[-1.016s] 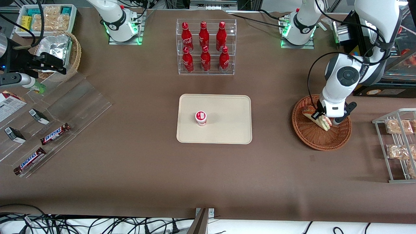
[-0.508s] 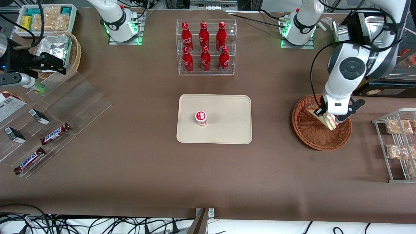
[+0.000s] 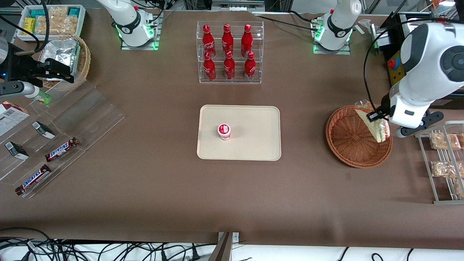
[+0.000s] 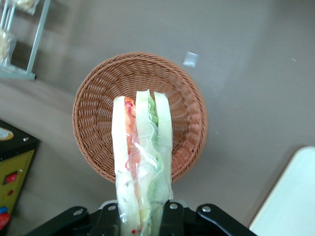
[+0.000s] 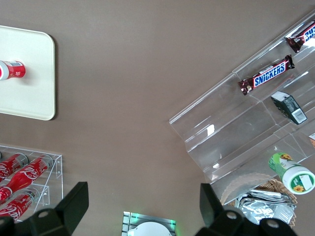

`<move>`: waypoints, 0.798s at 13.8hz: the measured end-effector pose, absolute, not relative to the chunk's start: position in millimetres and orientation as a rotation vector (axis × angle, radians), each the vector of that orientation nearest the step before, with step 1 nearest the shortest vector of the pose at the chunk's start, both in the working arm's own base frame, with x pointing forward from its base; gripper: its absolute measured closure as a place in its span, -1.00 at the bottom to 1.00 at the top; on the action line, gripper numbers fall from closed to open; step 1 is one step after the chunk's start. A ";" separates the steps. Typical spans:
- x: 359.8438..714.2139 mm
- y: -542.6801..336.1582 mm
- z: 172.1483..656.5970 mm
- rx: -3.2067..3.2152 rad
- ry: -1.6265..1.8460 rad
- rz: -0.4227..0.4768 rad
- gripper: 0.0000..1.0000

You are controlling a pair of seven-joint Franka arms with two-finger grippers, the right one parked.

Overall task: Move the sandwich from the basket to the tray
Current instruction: 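Lift the sandwich up out of the basket with the left gripper, then carry the sandwich over the cream tray beside the red cup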

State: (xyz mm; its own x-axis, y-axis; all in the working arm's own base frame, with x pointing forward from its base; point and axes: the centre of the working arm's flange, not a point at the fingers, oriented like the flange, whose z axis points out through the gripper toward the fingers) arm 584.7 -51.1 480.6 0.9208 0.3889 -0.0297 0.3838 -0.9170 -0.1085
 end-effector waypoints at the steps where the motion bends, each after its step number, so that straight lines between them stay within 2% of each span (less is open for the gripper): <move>1: 584.4 -62.3 484.2 -2.997 -0.538 0.075 0.61; 8: 563.6 -190.5 468.9 -3.073 -0.138 0.104 0.61; 11: 558.7 -241.1 453.9 -3.129 0.001 0.065 0.61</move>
State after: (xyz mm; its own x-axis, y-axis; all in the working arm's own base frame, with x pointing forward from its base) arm 558.7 -241.1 453.9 0.9991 -0.0001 -0.0413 -0.0006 -0.9999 -0.0119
